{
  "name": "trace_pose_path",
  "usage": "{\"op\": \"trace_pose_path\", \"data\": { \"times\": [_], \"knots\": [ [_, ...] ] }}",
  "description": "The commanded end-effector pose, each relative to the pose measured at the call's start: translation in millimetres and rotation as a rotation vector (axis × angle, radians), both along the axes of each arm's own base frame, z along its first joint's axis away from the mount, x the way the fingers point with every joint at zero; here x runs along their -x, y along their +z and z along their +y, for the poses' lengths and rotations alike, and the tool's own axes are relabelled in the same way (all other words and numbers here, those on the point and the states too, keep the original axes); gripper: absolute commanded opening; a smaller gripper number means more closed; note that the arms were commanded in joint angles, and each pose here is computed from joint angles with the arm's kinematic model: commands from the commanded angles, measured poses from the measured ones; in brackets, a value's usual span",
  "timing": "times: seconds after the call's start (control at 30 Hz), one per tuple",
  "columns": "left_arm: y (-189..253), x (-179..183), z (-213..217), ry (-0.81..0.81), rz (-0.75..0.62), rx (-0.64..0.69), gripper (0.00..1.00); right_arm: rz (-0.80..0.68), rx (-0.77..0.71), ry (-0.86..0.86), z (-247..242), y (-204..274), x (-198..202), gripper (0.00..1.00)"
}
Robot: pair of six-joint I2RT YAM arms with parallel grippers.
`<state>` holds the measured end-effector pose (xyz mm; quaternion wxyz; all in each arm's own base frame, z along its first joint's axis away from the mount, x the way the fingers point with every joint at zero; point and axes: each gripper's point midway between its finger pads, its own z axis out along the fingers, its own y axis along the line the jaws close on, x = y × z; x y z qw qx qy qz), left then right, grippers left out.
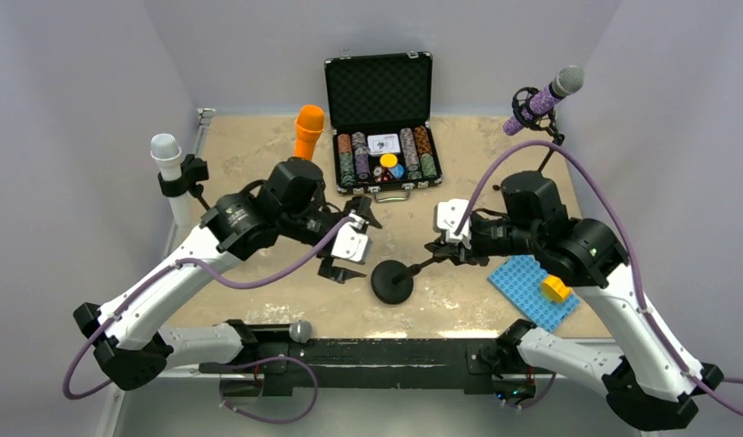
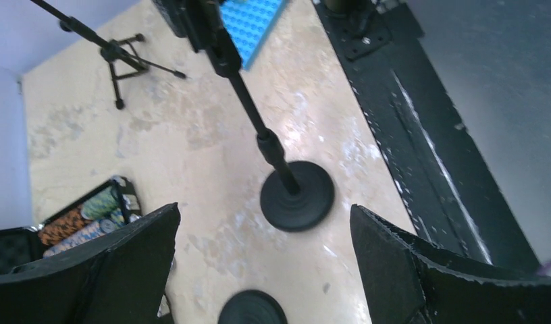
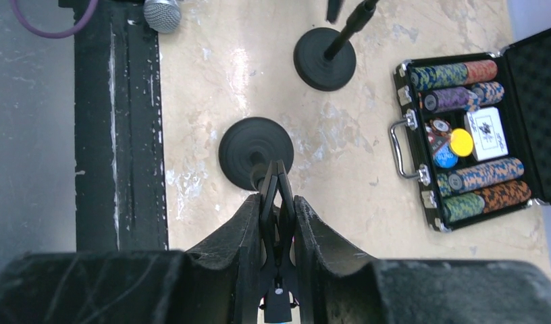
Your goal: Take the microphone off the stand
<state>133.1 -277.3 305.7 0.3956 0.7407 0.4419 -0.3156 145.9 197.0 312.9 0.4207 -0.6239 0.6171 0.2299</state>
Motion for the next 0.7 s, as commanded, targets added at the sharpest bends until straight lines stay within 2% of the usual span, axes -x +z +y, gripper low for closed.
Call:
{"op": "trace_pose_path", "data": {
  "times": [0.0,0.13,0.37,0.43,0.57,0.67],
  "knots": [
    [35,-26,-52,0.079,-0.101,0.228,1.00,0.001,0.116,-0.104,-34,-30,-1,0.00],
    [11,-39,-70,0.119,-0.055,0.163,1.00,-0.001,0.083,-0.176,-46,-34,1,0.00],
    [-49,-55,-75,0.223,0.025,0.026,1.00,0.034,-0.034,-0.318,-44,-28,-8,0.00],
    [-66,-52,-84,0.212,0.056,-0.004,0.95,0.069,-0.058,-0.362,-44,-24,-10,0.00],
    [-74,-51,-111,0.133,0.000,0.075,0.88,0.095,-0.080,-0.389,-43,-18,-10,0.00],
    [-65,-55,-120,0.150,0.005,0.139,0.86,0.088,-0.070,-0.441,-46,-7,-20,0.00]
  ]
}}
